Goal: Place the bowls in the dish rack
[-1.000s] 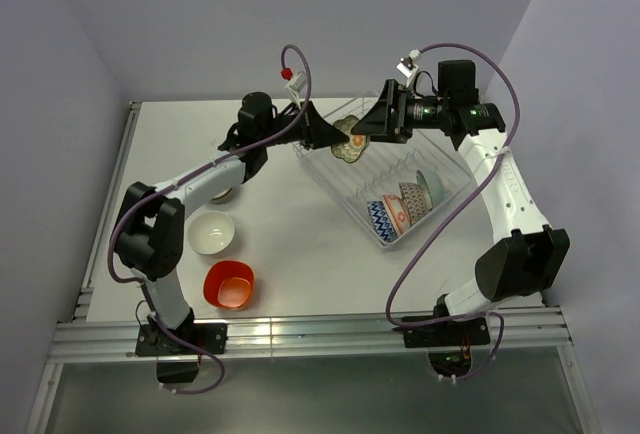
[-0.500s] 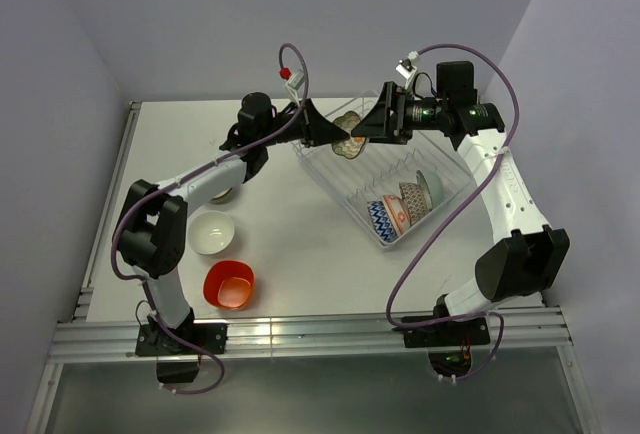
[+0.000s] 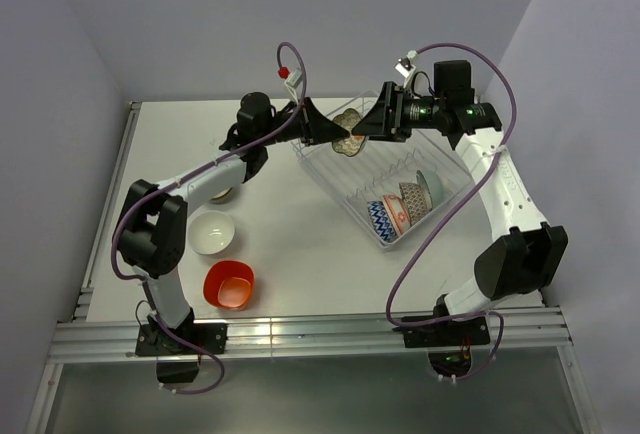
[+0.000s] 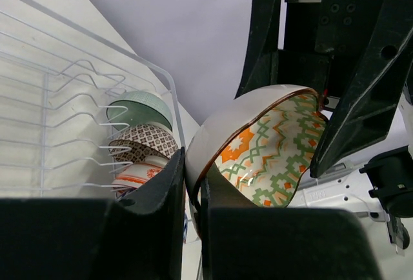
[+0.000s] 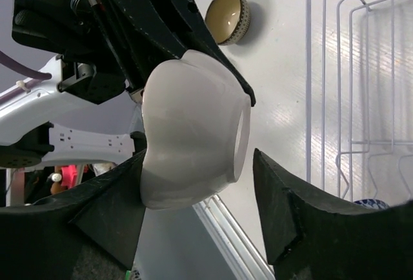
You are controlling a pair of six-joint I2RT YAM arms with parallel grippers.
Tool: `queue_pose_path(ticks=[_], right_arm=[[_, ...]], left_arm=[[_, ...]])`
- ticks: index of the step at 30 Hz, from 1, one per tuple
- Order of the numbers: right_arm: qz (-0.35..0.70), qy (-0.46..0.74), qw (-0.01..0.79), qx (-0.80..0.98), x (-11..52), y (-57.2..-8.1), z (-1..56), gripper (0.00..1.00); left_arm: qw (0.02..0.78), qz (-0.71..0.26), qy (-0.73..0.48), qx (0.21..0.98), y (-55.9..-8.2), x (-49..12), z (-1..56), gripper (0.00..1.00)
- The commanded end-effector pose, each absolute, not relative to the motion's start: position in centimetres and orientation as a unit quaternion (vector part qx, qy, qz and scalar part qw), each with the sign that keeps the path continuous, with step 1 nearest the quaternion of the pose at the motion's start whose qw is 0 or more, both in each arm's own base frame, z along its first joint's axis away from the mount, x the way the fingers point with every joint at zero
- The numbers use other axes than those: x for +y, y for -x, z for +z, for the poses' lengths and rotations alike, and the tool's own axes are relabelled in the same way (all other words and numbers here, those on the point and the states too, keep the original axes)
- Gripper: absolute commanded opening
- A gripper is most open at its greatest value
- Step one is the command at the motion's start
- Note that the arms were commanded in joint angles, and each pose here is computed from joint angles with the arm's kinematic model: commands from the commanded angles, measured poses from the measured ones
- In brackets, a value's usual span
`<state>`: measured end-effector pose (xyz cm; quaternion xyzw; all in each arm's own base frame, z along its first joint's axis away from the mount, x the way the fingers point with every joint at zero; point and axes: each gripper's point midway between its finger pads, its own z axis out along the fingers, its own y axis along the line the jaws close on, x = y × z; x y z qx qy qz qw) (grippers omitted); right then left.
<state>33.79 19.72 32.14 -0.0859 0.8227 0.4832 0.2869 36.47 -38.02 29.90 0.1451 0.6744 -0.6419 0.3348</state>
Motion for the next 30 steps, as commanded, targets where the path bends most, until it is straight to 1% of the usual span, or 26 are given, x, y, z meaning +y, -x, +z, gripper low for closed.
queue_pose_path(ticks=[1,2,3,5,6,7,8,10,11,13,14,15,18,20,30], right_arm=[[0.478,0.102,0.312,0.815,20.0,-34.4,33.2,0.68],[0.479,0.102,0.311,0.815,20.1,-34.4,33.2,0.65],[0.480,0.103,0.311,0.814,20.1,-34.4,33.1,0.58],[0.482,0.104,0.312,0.812,20.2,-34.5,33.3,0.48],[0.483,0.106,0.314,0.811,20.2,-34.5,33.3,0.35],[0.483,0.108,0.315,0.810,20.2,-34.5,33.5,0.30],[0.483,0.110,0.317,0.809,20.2,-34.5,33.6,0.18],[0.483,0.113,0.319,0.808,20.2,-34.5,33.8,0.04],[0.482,0.114,0.319,0.808,20.2,-34.6,33.8,0.00],[0.481,0.116,0.321,0.808,20.2,-34.6,33.9,0.00],[0.478,0.116,0.324,0.808,20.1,-34.7,34.0,0.00],[0.477,0.116,0.325,0.808,20.0,-34.7,34.0,0.00],[0.472,0.112,0.334,0.808,19.8,-35.2,34.3,0.00],[0.470,0.109,0.338,0.808,19.5,-35.5,34.4,0.00],[0.448,0.098,0.349,0.818,18.5,-36.6,33.8,0.00]], left_arm=[[0.375,-0.658,-0.158,0.634,-36.8,-38.0,33.8,0.00],[0.375,-0.658,-0.158,0.633,-36.8,-38.0,33.8,0.00],[0.374,-0.659,-0.157,0.634,-36.8,-38.1,33.7,0.00],[0.373,-0.659,-0.157,0.633,-36.8,-38.0,33.8,0.00],[0.373,-0.660,-0.157,0.633,-36.8,-38.0,33.7,0.00],[0.372,-0.660,-0.159,0.633,-36.7,-38.1,33.8,0.01],[0.370,-0.659,-0.158,0.636,-36.7,-38.1,33.6,0.03],[0.370,-0.657,-0.159,0.637,-36.8,-38.1,33.5,0.05],[0.370,-0.657,-0.159,0.638,-36.8,-38.1,33.4,0.07],[0.367,-0.656,-0.160,0.640,-36.8,-38.2,33.2,0.15],[0.366,-0.655,-0.159,0.641,-36.8,-38.2,33.1,0.23],[0.363,-0.655,-0.160,0.643,-36.8,-38.2,32.9,0.28],[0.361,-0.653,-0.160,0.646,-36.8,-38.1,32.7,0.40],[0.361,-0.651,-0.161,0.648,-36.9,-38.1,32.5,0.45],[0.356,-0.644,-0.156,0.659,-37.3,-37.8,31.7,0.54]])
